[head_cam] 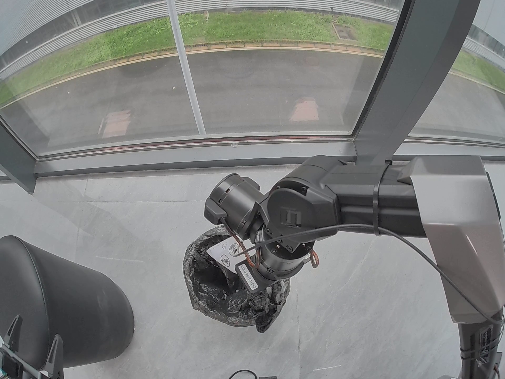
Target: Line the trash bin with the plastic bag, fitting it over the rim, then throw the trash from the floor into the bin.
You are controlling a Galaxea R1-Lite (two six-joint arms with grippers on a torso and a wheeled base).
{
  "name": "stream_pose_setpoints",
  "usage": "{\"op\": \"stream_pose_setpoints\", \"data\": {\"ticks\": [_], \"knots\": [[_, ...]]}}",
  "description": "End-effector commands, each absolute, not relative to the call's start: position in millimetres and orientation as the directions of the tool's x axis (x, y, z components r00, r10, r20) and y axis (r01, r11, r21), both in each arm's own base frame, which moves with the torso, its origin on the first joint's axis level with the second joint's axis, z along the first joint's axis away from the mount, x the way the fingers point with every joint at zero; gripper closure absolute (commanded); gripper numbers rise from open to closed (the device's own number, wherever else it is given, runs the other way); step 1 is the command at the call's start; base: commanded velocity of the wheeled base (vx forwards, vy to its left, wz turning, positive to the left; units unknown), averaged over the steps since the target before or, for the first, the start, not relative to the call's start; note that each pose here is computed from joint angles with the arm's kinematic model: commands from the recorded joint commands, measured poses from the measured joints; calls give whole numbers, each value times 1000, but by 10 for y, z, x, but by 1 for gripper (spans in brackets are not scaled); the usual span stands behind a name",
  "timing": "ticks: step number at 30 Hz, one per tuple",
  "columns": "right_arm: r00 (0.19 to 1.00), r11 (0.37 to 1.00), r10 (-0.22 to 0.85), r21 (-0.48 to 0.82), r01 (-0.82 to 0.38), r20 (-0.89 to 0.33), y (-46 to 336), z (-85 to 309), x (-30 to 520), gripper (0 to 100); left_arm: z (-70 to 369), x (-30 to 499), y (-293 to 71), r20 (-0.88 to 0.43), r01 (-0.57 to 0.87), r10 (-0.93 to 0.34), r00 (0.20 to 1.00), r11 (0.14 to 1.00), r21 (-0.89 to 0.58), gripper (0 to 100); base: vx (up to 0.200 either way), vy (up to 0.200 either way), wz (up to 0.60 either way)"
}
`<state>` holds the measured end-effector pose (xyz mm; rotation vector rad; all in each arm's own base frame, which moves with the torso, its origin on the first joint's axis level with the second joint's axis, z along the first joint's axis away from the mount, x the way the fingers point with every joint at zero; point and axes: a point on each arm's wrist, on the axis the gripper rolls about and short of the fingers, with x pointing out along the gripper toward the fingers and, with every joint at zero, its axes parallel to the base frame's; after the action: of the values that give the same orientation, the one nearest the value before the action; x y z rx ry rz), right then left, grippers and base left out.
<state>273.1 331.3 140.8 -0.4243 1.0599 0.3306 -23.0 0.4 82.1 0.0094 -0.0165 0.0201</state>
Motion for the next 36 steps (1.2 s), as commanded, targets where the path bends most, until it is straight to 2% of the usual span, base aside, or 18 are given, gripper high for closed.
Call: {"op": "stream_pose_setpoints", "data": {"ticks": [1, 7, 11, 19, 36], "knots": [[469, 864, 63, -187, -467, -881, 3404, 1238, 2801, 100, 767, -228, 2, 12, -8, 8, 1000, 1000, 14, 0, 0, 0, 0], [566, 840, 62, -263, -474, -822, 3608, 954, 2914, 100, 776, -227, 0, 18, 1, -2, 1000, 1000, 6, 0, 0, 0, 0], [597, 822, 56, -303, -483, -800, 3679, 837, 2942, 100, 772, -227, 0, 15, 0, 0, 1000, 1000, -23, 0, 0, 0, 0], [659, 813, 78, -335, -476, -748, 3749, 836, 2996, 100, 774, -227, 0, 17, 1, 0, 1000, 999, -43, 0, 0, 0, 0], [672, 816, 87, -334, -472, -736, 3767, 834, 3011, 100, 774, -227, 0, 17, 1, 0, 1000, 999, -40, 0, 0, 0, 0]]}}
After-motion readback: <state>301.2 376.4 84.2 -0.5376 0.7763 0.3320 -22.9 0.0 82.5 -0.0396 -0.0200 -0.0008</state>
